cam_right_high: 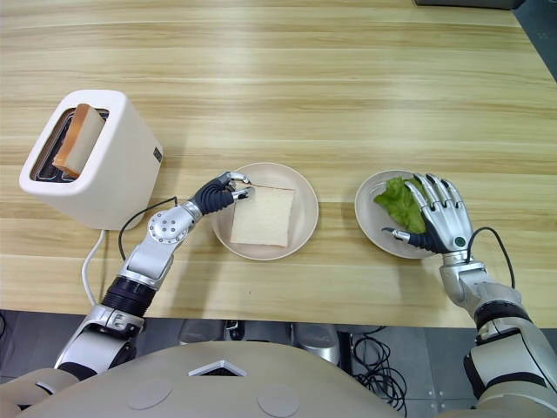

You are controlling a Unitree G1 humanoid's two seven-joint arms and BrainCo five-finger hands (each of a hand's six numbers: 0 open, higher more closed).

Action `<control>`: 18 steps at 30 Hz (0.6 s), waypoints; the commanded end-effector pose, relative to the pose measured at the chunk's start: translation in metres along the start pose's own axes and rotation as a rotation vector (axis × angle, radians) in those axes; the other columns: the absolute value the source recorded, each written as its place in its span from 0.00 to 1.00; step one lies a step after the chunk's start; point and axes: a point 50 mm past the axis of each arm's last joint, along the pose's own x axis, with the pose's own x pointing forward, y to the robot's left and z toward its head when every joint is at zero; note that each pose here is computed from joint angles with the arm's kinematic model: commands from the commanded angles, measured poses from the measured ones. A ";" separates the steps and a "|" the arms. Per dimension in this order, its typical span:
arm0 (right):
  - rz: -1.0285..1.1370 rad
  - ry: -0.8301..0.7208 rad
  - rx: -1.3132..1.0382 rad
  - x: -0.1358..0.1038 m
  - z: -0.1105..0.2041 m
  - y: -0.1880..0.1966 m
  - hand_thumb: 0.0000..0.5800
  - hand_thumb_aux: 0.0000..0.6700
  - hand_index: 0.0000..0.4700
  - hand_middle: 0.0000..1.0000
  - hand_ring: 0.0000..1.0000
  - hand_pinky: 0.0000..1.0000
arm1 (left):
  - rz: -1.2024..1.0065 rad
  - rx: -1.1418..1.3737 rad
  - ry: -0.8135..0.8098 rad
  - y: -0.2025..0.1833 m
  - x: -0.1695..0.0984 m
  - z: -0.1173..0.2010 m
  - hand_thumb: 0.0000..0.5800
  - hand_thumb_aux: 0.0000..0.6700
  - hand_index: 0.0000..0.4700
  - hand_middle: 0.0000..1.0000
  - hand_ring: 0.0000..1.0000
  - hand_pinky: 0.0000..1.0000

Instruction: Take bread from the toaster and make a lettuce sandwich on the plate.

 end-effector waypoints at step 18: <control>0.075 0.038 0.050 0.003 0.004 0.010 0.98 0.85 0.83 0.00 0.00 0.00 | 0.051 0.161 0.077 0.010 0.001 -0.018 0.00 0.00 0.00 1.00 1.00 1.00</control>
